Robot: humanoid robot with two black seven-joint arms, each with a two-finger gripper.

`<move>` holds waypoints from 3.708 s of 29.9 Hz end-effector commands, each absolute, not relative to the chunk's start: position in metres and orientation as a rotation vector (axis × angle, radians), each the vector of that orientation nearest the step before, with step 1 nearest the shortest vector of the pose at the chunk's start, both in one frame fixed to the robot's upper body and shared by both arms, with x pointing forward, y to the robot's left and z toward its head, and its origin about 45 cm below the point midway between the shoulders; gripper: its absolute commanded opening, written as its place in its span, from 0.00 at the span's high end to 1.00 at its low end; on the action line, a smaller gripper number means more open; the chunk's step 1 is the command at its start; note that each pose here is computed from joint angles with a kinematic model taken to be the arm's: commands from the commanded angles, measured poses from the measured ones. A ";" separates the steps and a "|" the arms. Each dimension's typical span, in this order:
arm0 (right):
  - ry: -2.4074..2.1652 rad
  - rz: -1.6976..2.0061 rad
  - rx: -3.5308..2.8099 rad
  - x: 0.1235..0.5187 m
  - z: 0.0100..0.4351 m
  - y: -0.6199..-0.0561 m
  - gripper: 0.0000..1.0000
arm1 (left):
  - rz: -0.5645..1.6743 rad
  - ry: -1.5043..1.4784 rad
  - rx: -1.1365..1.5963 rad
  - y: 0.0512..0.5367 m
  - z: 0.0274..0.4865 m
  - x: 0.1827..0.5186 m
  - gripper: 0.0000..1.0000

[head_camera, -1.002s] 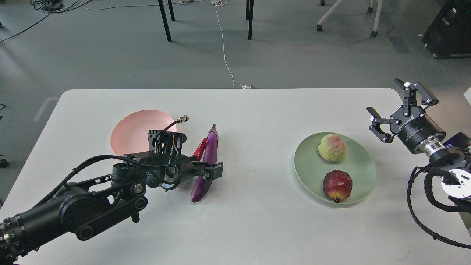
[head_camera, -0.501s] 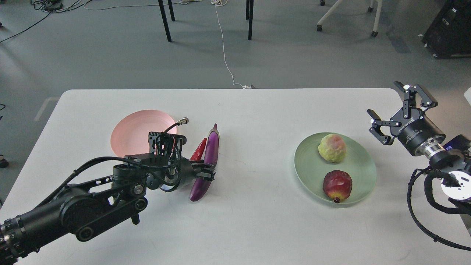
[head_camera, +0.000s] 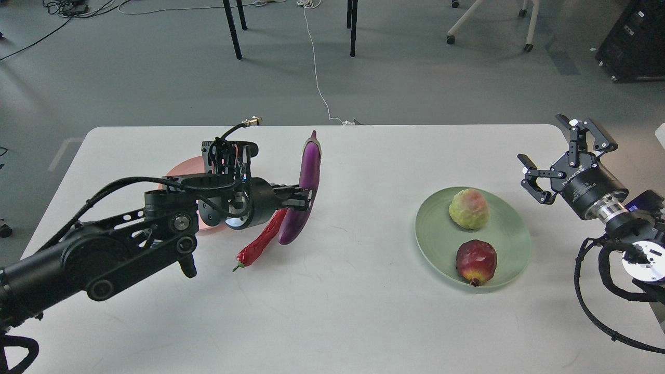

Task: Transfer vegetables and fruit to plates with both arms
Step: 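Lift the eggplant and lower it onto the pink plate, then release the eggplant and move the left gripper to the red chili, then grasp the red chili and place it on the pink plate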

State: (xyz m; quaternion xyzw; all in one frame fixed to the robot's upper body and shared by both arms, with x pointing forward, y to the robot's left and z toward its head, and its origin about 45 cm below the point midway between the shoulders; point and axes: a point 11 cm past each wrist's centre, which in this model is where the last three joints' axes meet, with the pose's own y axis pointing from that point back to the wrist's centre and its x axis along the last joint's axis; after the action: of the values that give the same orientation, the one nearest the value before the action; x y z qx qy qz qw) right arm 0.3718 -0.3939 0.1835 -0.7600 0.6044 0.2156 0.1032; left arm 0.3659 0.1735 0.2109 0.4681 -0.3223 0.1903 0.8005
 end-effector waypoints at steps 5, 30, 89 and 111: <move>1.784 0.639 -2.245 0.371 0.183 -0.394 0.01 | 0.501 -0.666 1.169 0.287 0.207 0.388 0.85; 1.782 0.645 -2.248 0.370 0.181 -0.393 0.01 | 0.532 -0.575 1.234 0.345 0.177 0.383 0.02; 1.792 0.656 -2.243 0.367 0.178 -0.395 0.01 | 0.057 -0.919 1.175 0.212 0.122 0.332 0.32; 1.792 0.656 -2.243 0.367 0.178 -0.395 0.01 | 0.221 -0.796 1.147 0.210 0.143 0.346 0.91</move>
State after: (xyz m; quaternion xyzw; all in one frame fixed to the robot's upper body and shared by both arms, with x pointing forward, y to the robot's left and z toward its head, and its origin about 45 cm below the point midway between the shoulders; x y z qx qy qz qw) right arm 0.3674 -0.3942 0.1776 -0.7577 0.6059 0.2215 0.0988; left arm 0.3375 0.2078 0.1337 0.5277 -0.3870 0.0651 0.7534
